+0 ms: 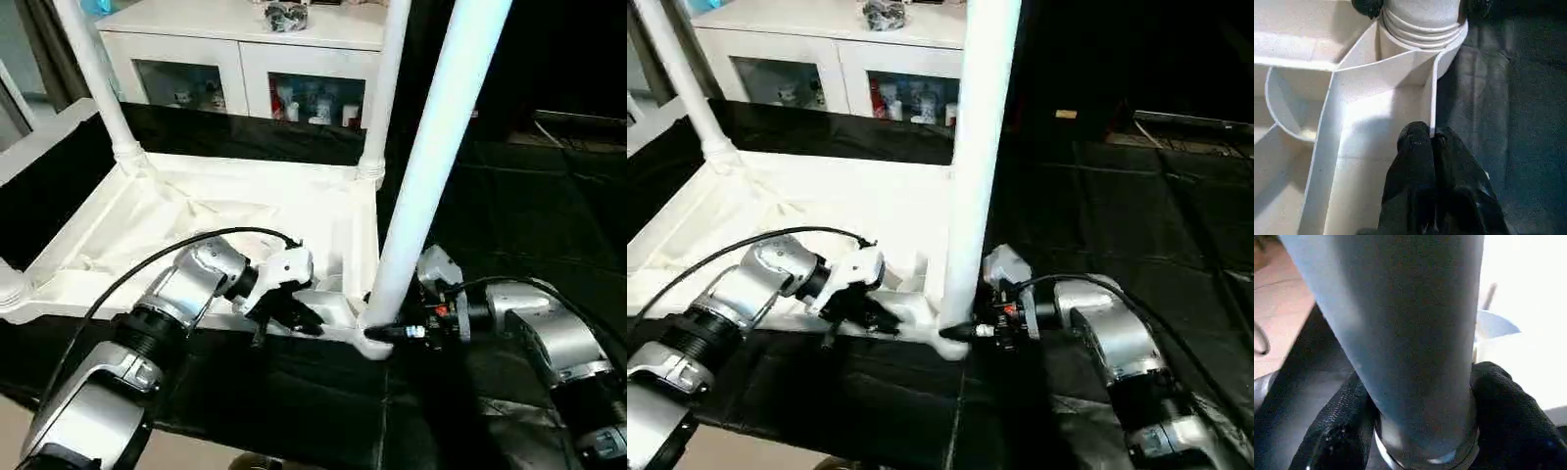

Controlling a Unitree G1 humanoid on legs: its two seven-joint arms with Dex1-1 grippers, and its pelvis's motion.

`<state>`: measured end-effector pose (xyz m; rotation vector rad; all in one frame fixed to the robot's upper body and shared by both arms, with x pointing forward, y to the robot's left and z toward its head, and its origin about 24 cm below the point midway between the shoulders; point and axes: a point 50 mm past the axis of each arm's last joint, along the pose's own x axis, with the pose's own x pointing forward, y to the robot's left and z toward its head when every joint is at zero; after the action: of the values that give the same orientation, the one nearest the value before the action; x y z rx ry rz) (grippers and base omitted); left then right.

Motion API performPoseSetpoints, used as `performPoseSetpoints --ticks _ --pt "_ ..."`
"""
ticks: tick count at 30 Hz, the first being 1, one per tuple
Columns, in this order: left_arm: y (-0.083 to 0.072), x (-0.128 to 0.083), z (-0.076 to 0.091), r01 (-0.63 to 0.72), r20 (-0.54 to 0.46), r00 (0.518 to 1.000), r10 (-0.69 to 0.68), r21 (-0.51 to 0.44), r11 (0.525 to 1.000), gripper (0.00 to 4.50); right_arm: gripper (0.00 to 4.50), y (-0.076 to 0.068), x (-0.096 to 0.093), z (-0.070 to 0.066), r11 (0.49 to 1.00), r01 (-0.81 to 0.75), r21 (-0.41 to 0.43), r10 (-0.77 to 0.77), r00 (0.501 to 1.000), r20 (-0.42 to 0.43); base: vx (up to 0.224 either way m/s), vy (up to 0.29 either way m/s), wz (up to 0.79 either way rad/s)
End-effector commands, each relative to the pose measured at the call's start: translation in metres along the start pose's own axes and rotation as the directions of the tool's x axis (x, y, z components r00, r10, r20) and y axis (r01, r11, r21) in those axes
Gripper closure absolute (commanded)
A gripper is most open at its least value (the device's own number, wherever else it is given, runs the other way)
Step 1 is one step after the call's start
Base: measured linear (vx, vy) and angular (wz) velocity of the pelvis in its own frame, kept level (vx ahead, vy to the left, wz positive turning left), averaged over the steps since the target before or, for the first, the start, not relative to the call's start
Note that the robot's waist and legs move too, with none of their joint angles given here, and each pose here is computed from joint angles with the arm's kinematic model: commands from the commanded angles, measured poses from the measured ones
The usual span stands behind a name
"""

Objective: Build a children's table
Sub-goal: Rotate leg to tighten

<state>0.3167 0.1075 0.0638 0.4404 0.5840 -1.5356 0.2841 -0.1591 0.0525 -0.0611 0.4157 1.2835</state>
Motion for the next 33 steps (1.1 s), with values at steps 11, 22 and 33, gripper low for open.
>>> performPoseSetpoints --ticks 11,22,33 --pt "0.022 0.016 0.059 -0.335 0.209 0.904 0.373 -0.196 0.922 4.5 1.96 -0.006 0.063 -0.004 0.882 0.38 0.278 -0.415 0.907 0.078 0.0 0.0 0.0" --pt "0.019 0.032 0.067 -0.428 0.192 0.858 0.477 -0.247 0.869 4.5 1.26 -0.008 0.077 0.003 0.776 0.521 0.354 -0.585 0.806 0.096 0.0 0.0 0.0" --pt "0.012 0.015 0.037 -0.339 0.124 0.928 0.351 -0.105 0.935 4.5 0.34 -0.007 0.041 0.01 0.886 0.425 0.186 -0.455 0.875 0.167 0.0 0.0 0.0"
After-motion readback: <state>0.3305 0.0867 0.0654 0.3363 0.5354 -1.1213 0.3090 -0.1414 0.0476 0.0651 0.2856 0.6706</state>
